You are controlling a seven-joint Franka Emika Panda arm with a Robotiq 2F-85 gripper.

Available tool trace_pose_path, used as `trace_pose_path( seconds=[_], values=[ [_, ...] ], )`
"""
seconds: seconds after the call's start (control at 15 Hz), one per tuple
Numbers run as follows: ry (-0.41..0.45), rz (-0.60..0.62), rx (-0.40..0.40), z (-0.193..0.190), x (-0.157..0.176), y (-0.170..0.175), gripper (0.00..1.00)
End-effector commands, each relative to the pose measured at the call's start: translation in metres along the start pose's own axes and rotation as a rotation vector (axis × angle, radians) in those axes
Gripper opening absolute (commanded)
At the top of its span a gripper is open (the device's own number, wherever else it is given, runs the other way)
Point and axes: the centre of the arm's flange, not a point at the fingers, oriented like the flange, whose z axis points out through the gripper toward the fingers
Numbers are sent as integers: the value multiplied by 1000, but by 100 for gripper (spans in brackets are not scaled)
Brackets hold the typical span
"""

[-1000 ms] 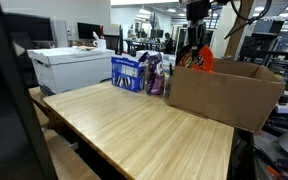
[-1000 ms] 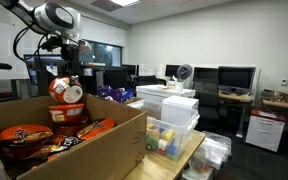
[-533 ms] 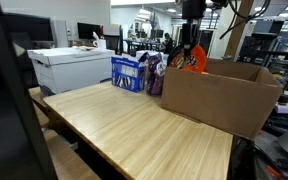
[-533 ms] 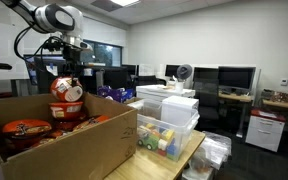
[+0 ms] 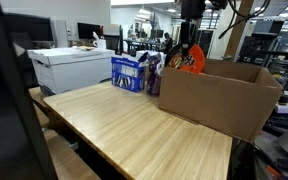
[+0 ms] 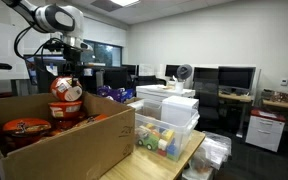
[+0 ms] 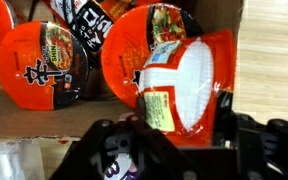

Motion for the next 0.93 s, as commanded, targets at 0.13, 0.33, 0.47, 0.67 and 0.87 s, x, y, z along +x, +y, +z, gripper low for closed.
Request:
trace_pose_path(
  seconds=[0.13, 0.33, 0.47, 0.67, 0.87],
  values=[
    [55, 46, 91, 18, -32, 19, 32],
    [93, 83, 121, 16, -48, 31, 32],
    [111, 106, 141, 16, -57, 38, 32],
    [127, 130, 169, 18, -67, 47, 32],
    [140, 153, 189, 20, -75, 55, 32]
  ],
)
